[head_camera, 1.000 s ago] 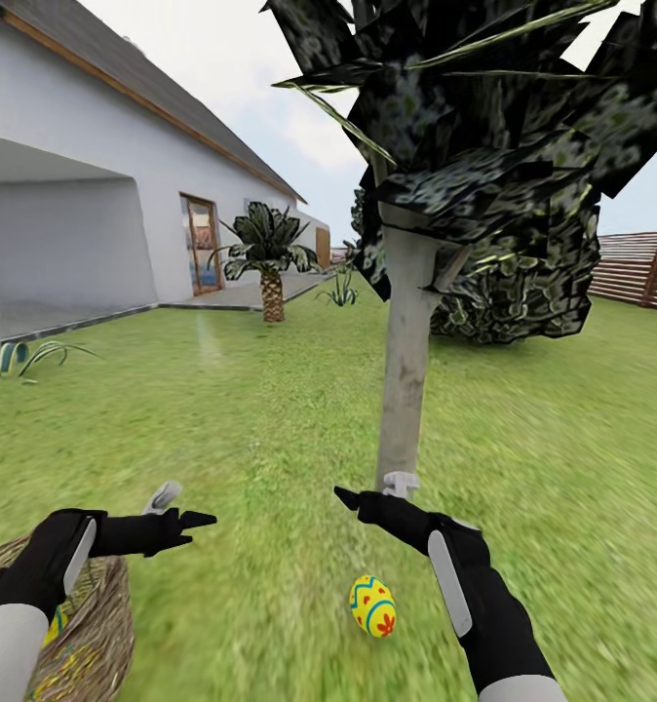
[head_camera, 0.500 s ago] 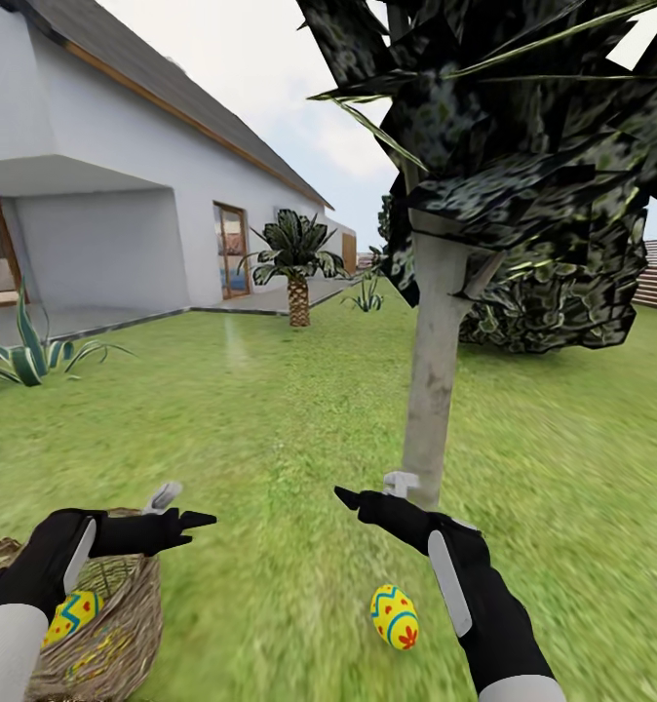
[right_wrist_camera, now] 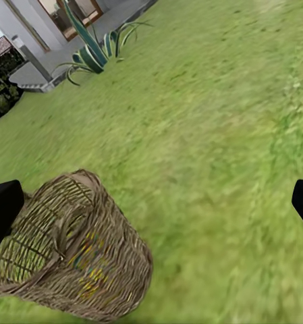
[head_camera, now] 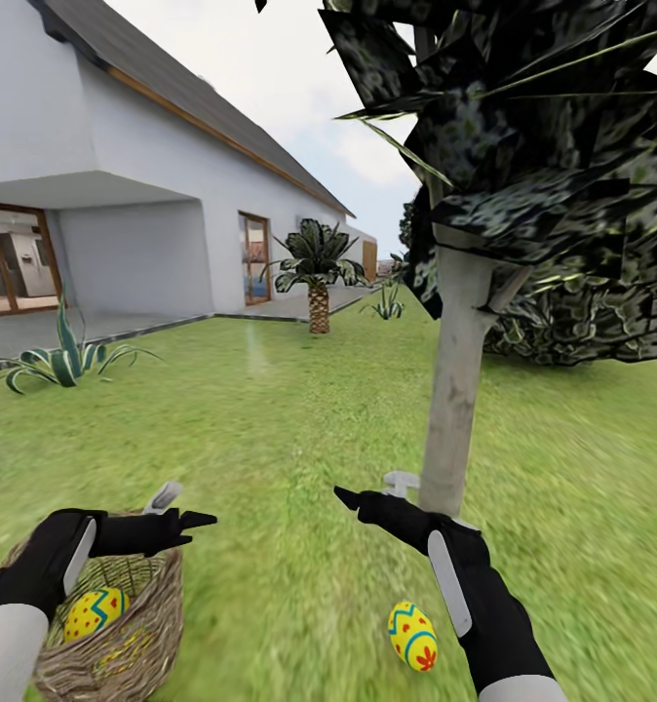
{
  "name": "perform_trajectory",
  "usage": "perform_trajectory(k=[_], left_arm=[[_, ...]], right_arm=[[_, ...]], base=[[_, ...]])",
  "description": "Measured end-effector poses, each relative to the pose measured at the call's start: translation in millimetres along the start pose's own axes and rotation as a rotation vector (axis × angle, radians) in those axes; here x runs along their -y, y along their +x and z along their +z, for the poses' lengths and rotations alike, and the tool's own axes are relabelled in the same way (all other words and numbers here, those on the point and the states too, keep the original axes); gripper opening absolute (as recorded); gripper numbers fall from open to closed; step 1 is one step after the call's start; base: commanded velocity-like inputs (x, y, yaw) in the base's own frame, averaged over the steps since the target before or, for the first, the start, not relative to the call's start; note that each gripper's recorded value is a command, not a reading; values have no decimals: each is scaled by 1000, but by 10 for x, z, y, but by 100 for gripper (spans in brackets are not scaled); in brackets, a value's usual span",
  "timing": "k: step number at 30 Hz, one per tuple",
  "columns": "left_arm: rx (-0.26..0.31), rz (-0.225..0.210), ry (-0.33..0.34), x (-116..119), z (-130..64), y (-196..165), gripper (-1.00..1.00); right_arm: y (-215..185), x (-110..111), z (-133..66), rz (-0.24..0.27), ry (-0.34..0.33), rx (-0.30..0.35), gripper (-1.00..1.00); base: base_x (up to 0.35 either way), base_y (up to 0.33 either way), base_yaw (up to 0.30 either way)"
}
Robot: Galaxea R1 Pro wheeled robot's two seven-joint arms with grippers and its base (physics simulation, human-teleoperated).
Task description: Take the three Easter eggs out of the wicker basket on the lawn in the garden, then place them on the lawn next to a single tree (choose any tree) so that all three eggs are next to the same tree and none are left in the basket.
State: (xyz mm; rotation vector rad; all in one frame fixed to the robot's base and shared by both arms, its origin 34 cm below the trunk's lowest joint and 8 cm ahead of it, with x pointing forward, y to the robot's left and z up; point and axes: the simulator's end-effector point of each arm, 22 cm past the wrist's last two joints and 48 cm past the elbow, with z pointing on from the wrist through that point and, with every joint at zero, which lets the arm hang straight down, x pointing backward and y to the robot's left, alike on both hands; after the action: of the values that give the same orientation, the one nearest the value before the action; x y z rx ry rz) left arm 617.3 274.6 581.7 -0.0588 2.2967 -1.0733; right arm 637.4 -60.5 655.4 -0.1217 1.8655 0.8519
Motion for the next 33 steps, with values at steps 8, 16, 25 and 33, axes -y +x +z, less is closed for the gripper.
perform_trajectory(k=[8, 16, 25, 33], left_arm=[[-1, -1, 0, 113, -60, -125, 100], [-3, -4, -2, 215, -113, -243, 100], [-10, -10, -4, 310, -158, -359, 100], [-16, -16, -7, 352, -177, -416, 100]], right_arm=[[-166, -64, 1, 0, 0, -2, 100], [-319, -117, 6, 1, 3, -5, 100], [-464, -170, 23, 4, 5, -14, 100], [-531, -193, 38, 8, 7, -21, 100]], base=[[0, 0, 12], [0, 0, 0], [0, 0, 0], [0, 0, 0]])
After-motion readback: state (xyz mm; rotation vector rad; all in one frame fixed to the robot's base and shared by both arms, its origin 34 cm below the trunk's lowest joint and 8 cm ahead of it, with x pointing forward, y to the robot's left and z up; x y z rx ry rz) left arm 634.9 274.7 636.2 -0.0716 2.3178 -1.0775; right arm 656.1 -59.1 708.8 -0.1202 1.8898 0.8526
